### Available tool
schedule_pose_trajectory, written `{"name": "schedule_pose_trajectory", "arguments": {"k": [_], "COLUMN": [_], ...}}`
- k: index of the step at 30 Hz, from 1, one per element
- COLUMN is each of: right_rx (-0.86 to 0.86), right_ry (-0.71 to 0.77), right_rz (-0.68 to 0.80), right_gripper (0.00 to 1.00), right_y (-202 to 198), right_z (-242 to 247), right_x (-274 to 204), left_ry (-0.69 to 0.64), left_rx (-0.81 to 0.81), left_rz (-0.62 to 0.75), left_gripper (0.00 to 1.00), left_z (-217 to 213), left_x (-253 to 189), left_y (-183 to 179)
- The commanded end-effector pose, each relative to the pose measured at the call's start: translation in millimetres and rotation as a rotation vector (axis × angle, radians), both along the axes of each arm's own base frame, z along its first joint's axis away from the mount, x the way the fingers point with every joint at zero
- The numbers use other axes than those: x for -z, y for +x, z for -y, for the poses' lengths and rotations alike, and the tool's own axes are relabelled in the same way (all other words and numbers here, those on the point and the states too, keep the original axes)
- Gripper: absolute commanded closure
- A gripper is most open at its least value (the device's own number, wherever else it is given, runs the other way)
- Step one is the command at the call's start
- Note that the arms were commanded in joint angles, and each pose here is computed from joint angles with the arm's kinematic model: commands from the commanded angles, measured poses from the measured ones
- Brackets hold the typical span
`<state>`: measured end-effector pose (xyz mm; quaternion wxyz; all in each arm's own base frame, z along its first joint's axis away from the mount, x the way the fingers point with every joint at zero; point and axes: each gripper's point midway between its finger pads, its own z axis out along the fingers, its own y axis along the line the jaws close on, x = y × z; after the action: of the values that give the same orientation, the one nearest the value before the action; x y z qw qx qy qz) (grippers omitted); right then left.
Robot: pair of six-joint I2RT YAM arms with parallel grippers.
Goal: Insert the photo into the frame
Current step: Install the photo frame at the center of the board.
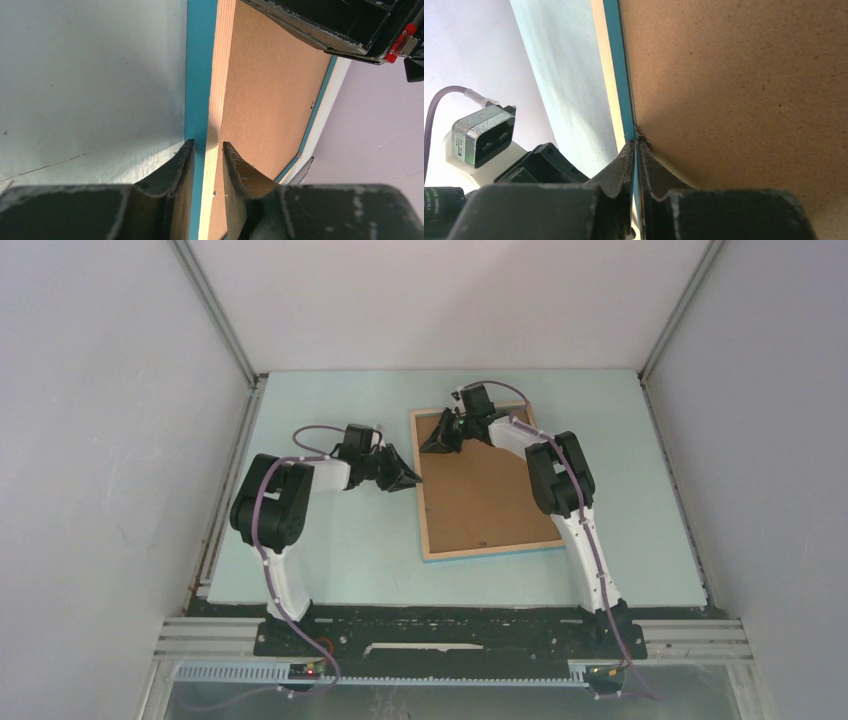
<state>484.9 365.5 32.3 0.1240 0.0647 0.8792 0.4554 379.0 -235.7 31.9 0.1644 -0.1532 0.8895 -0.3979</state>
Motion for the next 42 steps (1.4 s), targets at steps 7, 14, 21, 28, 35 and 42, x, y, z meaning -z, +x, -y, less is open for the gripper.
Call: {"name": "schedule_pose_trajectory", "arguments": {"k": [7, 14, 21, 28, 35, 42], "right_rx": [-0.076, -0.133, -0.001, -0.074, -0.110, -0.153], "right_ry": [0.054, -0.235, -0.411, -0.377, -0.450, -0.606], "right_rz": [0.093, 0.124, 0.114, 0.102, 0.129, 0.132], "right_gripper": [0.82, 0.66, 0.50, 0.24, 0.22, 0.30], "right_y": [-35.7, -78.2, -95.4, -113.0, -112.2, -110.8], "right_z": [13.7, 71.1, 150.9, 128.6, 68.5, 23.6], "right_x": [-69.6, -62.0, -72.3, -66.2, -53.6, -32.0], "left_ry": [-0.035, -0.047, -0.060, -0.078, -0.003, 0.116], "left_rx": [0.028, 0.025, 0.021, -0.001, -0.050, -0.099], "left_rz": [0.040, 0.085, 0.128, 0.203, 0.332, 0.433], "left_gripper": [0.69, 0.65, 0.59, 0.54, 0.47, 0.39], "left_z": [5.6, 1.7, -7.6, -24.0, -68.8, -109.0], "left_x": [-13.9, -35.5, -59.5, -90.4, -133.3, -155.0], "left_y": [-0.4, -0.3, -15.2, -27.3, -42.7, -56.8]}}
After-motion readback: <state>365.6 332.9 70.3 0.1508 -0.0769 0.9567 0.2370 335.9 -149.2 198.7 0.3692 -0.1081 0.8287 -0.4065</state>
